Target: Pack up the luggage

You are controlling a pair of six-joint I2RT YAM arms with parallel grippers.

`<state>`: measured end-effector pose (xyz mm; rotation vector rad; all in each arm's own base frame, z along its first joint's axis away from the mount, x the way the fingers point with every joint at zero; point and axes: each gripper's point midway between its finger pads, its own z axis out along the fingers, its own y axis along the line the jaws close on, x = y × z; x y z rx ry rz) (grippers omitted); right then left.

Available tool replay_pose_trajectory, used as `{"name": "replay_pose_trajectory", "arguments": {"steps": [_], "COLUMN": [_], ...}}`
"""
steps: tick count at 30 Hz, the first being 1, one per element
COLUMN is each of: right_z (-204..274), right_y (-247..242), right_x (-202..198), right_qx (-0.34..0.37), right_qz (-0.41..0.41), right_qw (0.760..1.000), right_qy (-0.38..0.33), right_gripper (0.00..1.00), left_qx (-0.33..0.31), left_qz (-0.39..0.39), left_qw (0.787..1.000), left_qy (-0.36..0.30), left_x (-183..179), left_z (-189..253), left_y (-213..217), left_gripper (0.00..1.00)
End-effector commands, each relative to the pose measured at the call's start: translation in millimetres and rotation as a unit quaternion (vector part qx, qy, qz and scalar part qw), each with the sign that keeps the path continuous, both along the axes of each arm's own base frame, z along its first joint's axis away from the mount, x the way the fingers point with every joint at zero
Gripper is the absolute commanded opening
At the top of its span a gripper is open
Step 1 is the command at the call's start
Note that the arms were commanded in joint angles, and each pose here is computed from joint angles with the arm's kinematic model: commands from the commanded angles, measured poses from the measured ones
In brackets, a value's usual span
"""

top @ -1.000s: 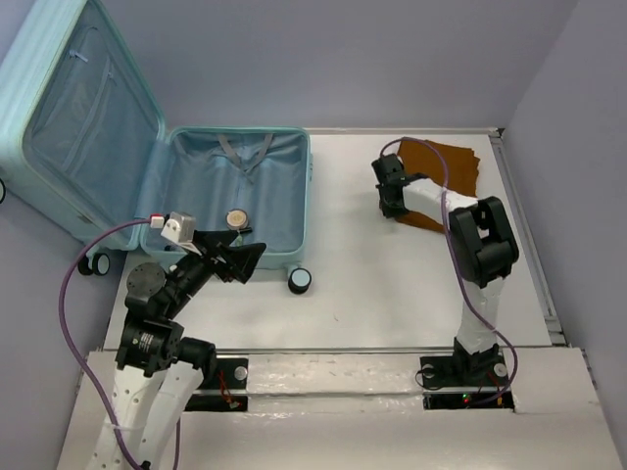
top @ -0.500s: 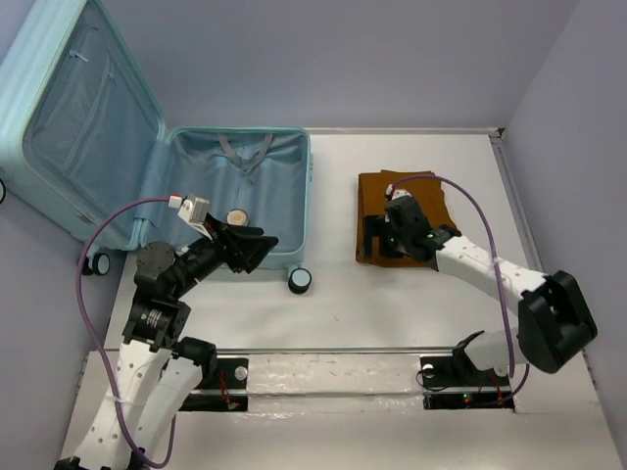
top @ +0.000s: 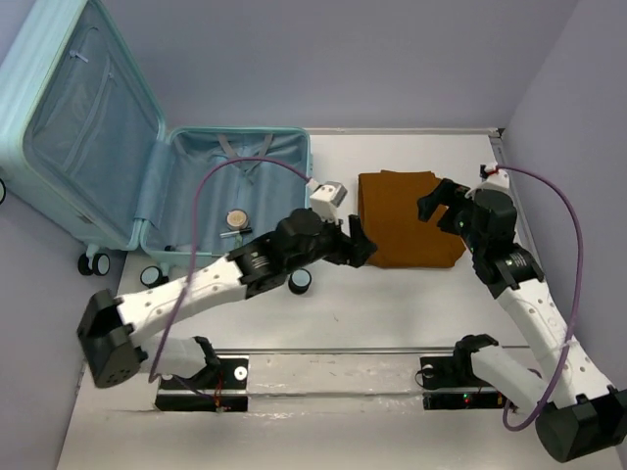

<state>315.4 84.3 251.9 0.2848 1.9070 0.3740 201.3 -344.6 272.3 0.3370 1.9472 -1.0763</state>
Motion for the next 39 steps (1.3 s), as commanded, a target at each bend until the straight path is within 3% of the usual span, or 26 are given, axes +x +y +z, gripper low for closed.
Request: {"name": "replay_pose_trajectory", "arguments": {"steps": [1,7,10,18,25,27,30,32,33,35,39], "right_z": [20.0,44.8,46.0,24.5,-6.4,-15.9,-25.8,-31.2,-32.9,-47.2,-94.1], "right_y": [-11.4,-18.1,-15.0,-5.7,-7.5,-11.0,-25.7,-45.2,-49.2,-72.4,-106.0], "right_x": [-13.2,-36.0,-39.3,-37.9,-24.6,-17.9,-3.0,9.3,13.2,26.1,49.8], "right_qx": [0.042,0.054,0.053,0.045,0.029,0.023,0.005,0.003,0.009,0.031,0.051], "right_qz": [-0.008,-0.012,0.0,0.028,0.018,0.009,-0.024,-0.05,-0.049,-0.069,-0.094], "right_qw": [0.998,0.995,0.995,0.996,0.999,0.999,1.0,0.999,0.999,0.997,0.99], "right_qy": [-0.039,-0.088,-0.089,-0.065,-0.034,-0.021,-0.006,0.007,0.01,0.032,0.096], "right_gripper": [1.0,1.0,1.0,1.0,1.0,1.0,1.0,1.0,1.0,1.0,1.0], "left_qx": [0.114,0.2,0.213,0.207,0.189,0.182,0.174,0.174,0.17,0.168,0.186], "left_qz": [0.105,0.129,0.136,0.112,0.076,0.065,0.064,0.064,0.067,0.077,0.086], "left_qw": [0.988,0.971,0.966,0.965,0.966,0.966,0.967,0.965,0.966,0.966,0.962], "left_qy": [0.01,0.037,0.053,0.119,0.159,0.171,0.176,0.185,0.184,0.182,0.178], "left_x": [52.0,84.2,96.1,132.7,136.4,132.2,132.5,130.7,133.0,136.1,139.7], "left_z": [-68.3,-130.8,-155.1,-213.0,-242.5,-246.4,-252.3,-258.4,-258.1,-255.6,-260.4], "left_y": [-9.3,-39.2,-49.7,-67.9,-81.1,-82.6,-76.4,-65.9,-62.0,-45.8,-16.7], "left_gripper": [0.91,0.94,0.95,0.97,0.92,0.85,0.51,0.37,0.26,0.16,0.07]}}
